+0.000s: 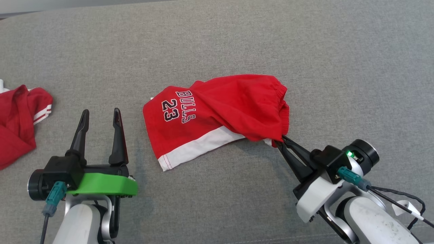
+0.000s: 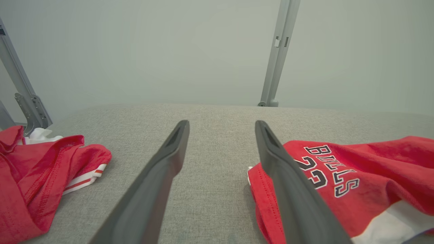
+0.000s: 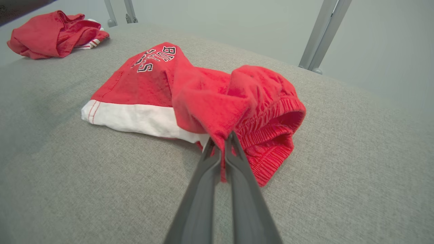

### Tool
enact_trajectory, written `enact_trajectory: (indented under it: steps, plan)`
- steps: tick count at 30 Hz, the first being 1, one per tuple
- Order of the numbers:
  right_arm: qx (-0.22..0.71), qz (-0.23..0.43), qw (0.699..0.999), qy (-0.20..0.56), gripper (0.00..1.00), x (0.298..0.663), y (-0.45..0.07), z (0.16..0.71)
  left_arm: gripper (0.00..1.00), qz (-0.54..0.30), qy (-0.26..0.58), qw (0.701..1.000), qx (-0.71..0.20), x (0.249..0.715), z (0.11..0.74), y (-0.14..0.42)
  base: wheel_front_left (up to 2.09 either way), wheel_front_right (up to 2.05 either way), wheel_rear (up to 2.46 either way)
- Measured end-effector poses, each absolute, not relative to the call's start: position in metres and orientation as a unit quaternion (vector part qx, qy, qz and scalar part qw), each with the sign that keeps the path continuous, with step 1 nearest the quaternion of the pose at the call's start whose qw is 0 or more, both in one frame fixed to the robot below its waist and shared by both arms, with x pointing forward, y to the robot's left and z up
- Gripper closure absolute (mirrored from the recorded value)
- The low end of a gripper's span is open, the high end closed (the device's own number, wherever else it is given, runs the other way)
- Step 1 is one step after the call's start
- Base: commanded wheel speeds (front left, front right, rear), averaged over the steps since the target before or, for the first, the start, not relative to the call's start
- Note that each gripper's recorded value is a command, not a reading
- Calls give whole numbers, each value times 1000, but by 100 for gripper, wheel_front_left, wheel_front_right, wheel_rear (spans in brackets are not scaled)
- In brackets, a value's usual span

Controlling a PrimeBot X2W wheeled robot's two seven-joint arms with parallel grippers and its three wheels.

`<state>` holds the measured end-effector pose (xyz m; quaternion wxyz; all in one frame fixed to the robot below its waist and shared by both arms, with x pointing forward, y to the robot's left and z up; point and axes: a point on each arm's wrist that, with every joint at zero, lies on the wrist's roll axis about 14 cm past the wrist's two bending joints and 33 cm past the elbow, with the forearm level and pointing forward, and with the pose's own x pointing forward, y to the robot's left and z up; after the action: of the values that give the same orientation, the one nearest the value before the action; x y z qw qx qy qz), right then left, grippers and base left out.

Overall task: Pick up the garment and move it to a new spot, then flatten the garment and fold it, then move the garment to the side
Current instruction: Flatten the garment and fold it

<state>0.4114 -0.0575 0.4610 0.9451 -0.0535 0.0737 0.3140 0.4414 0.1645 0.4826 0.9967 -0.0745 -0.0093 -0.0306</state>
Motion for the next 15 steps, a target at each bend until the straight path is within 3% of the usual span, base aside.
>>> enact_trajectory:
  steps: [7,15]
  plan:
    - [-29,334,940,72,100,399,-49,494,0,-40,-10,996,-77,443,482,159,0,0,0]
    - [-35,319,947,26,100,411,-58,533,0,-37,-13,996,-77,445,483,160,0,0,0]
